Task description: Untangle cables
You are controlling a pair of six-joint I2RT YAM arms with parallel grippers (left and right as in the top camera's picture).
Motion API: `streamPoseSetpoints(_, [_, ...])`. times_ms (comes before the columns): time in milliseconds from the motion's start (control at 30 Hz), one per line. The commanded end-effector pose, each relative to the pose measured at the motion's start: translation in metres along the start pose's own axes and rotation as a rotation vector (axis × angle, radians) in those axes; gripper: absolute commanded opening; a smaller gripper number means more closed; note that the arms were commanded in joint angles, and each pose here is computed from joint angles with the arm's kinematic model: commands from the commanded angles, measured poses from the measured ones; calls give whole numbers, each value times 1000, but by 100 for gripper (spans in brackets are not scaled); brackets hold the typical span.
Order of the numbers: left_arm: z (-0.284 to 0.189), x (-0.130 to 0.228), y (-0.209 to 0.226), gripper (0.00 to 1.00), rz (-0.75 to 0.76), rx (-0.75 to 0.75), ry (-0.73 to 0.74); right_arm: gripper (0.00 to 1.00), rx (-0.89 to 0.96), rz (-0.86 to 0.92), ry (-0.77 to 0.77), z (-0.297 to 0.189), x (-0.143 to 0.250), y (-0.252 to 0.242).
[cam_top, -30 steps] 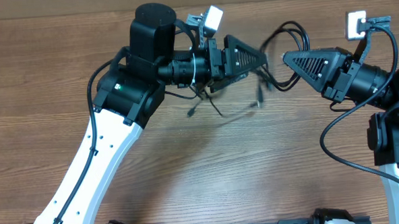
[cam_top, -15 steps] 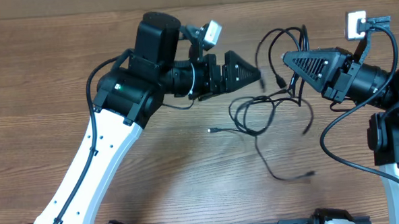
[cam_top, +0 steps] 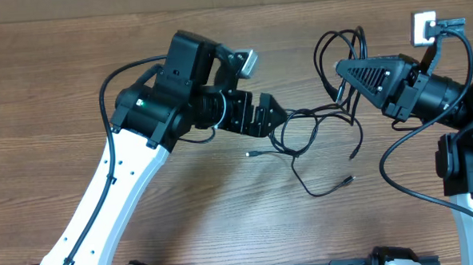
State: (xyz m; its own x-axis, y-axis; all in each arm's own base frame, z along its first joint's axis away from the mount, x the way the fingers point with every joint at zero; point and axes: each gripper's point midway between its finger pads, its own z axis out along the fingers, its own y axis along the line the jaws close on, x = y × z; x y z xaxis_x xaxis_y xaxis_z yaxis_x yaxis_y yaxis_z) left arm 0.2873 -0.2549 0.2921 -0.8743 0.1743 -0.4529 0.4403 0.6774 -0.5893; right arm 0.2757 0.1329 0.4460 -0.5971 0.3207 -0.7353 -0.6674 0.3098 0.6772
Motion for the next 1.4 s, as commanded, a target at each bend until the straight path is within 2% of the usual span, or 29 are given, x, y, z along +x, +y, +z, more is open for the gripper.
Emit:
streamPoseSetpoints(0, [-5, -8, 41, 100, 62, -236, -38, 4, -8, -12, -17, -2, -5, 9])
streamPoseSetpoints(700, [18, 30, -9, 100, 134, -122, 91, 4, -7, 34, -132, -4, -32, 19])
streamPoseSetpoints(933, [19, 29, -10, 100, 109, -129, 81, 4, -65, 46, -160, -6, -42, 37])
streamPoseSetpoints(1200, [20, 17, -11, 99, 125, -132, 36, 4, -105, 150, -162, -7, -45, 48])
streamPoseSetpoints(1367, [21, 9, -16, 97, 48, -114, -6, 4, -109, 160, -160, -7, -45, 49])
